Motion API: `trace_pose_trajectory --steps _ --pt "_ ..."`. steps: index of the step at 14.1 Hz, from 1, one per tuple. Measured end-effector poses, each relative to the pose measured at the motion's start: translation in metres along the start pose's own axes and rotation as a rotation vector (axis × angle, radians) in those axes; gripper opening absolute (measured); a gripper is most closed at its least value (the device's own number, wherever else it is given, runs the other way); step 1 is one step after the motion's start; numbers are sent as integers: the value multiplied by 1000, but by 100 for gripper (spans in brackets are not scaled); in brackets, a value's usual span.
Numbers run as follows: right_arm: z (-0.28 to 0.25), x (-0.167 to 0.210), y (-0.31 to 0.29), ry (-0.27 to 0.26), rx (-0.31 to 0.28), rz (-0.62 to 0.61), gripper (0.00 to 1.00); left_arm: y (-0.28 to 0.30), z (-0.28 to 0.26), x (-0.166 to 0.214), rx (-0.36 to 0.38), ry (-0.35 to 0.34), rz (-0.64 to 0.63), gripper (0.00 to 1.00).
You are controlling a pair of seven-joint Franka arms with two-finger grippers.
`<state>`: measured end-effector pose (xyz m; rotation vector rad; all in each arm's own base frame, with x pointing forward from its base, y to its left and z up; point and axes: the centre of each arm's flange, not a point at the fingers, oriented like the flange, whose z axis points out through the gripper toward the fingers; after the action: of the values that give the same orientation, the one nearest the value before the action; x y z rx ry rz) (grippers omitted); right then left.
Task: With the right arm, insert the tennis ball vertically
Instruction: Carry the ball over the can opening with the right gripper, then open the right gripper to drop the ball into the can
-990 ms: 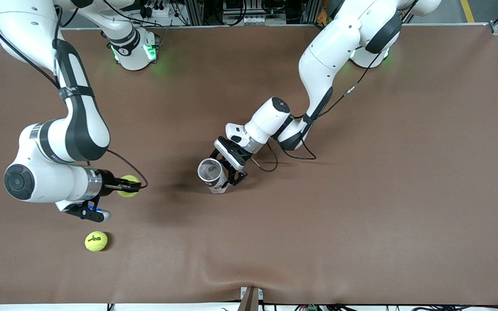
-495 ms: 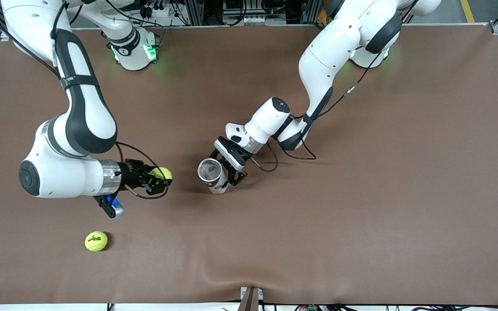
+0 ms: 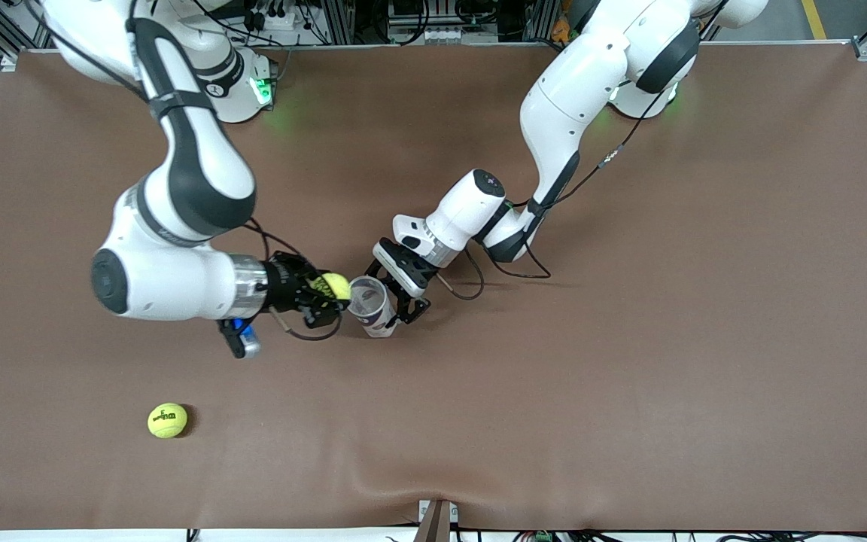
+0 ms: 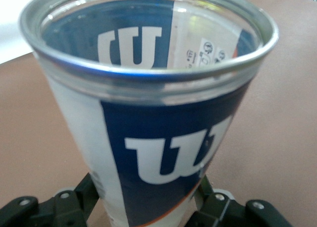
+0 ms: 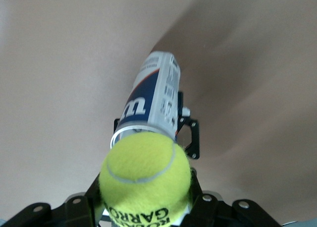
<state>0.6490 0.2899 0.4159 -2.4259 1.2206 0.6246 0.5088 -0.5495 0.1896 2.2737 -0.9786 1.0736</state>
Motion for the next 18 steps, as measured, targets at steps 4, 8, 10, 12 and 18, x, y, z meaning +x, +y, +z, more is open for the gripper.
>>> trace_pose_trajectory --steps 4,8,10,12,18 --pt "12 -19 -9 16 25 39 67 0 0 0 0 0 0 80" --pt "28 -22 -13 23 25 43 67 0 0 0 0 0 0 80" --pt "33 -16 -11 25 16 52 67 0 0 0 0 0 0 80" --pt "39 -10 -8 28 3 62 67 0 0 0 0 0 0 80" --pt "43 -6 -6 55 -18 57 99 0 0 0 0 0 0 80"
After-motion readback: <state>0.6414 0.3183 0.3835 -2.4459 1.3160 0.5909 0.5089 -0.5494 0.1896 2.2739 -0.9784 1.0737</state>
